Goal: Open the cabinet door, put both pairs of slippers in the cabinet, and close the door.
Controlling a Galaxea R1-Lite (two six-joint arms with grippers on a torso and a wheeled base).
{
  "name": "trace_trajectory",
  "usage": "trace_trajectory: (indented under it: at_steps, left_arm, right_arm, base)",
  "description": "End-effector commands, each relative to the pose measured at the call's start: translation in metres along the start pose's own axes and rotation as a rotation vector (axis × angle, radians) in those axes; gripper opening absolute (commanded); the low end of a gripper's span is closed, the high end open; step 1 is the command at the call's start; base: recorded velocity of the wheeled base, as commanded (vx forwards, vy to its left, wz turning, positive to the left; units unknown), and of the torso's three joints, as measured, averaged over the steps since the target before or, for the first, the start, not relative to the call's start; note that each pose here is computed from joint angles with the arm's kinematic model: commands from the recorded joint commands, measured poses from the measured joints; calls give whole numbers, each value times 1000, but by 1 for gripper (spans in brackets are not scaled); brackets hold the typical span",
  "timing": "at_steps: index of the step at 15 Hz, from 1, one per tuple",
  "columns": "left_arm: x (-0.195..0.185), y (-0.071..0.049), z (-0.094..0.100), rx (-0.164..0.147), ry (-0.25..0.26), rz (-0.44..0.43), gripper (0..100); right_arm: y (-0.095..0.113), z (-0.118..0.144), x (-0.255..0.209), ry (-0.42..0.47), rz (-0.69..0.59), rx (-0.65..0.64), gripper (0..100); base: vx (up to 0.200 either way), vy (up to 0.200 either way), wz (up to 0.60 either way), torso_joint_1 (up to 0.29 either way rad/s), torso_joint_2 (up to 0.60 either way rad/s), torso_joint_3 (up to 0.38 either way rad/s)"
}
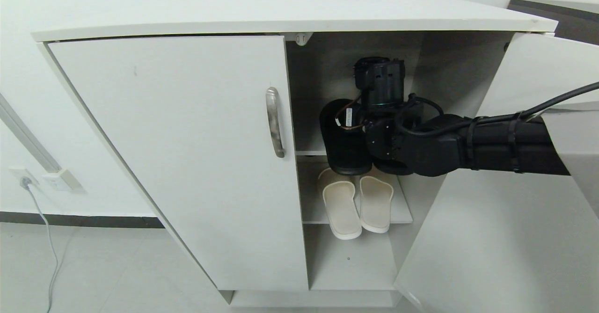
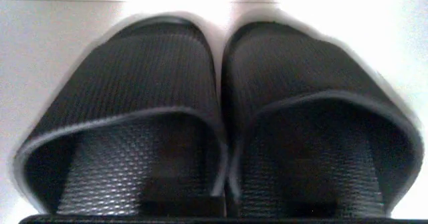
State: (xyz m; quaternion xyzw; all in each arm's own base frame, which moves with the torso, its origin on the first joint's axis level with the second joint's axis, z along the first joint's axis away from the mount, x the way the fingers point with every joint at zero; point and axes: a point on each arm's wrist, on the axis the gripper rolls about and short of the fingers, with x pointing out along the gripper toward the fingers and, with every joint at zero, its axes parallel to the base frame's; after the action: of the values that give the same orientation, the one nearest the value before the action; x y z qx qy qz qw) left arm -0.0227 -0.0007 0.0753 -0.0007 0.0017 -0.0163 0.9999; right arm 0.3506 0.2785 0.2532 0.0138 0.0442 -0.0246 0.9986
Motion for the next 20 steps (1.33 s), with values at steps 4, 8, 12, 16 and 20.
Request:
trace_trajectory:
  at_steps: [4, 8, 12, 16, 20]
  left_arm:
    - [0, 0, 0, 0, 0, 0, 0]
    - [0, 0, 0, 0, 0, 0, 0]
    - [0, 0, 0, 0, 0, 0, 0]
    - [0, 0, 0, 1, 0, 0, 0]
    - [0, 0, 0, 1, 0, 0, 0]
  right_arm:
    - [-1, 1, -15, 12, 17, -11, 100]
    - [-6, 3, -51, 30, 55, -36, 100]
    - [-22, 9, -112, 25, 90, -50, 100]
    - [-55, 2, -172, 60, 263, -87, 100]
    - [-79, -20, -189, 107, 368, -78, 0]
  base:
    - [0, 0, 0, 0, 0, 0]
    - [0, 0, 0, 0, 0, 0]
    - [0, 0, 0, 0, 0, 0]
    - [0, 0, 0, 0, 0, 0]
    - [0, 0, 0, 0, 0, 0]
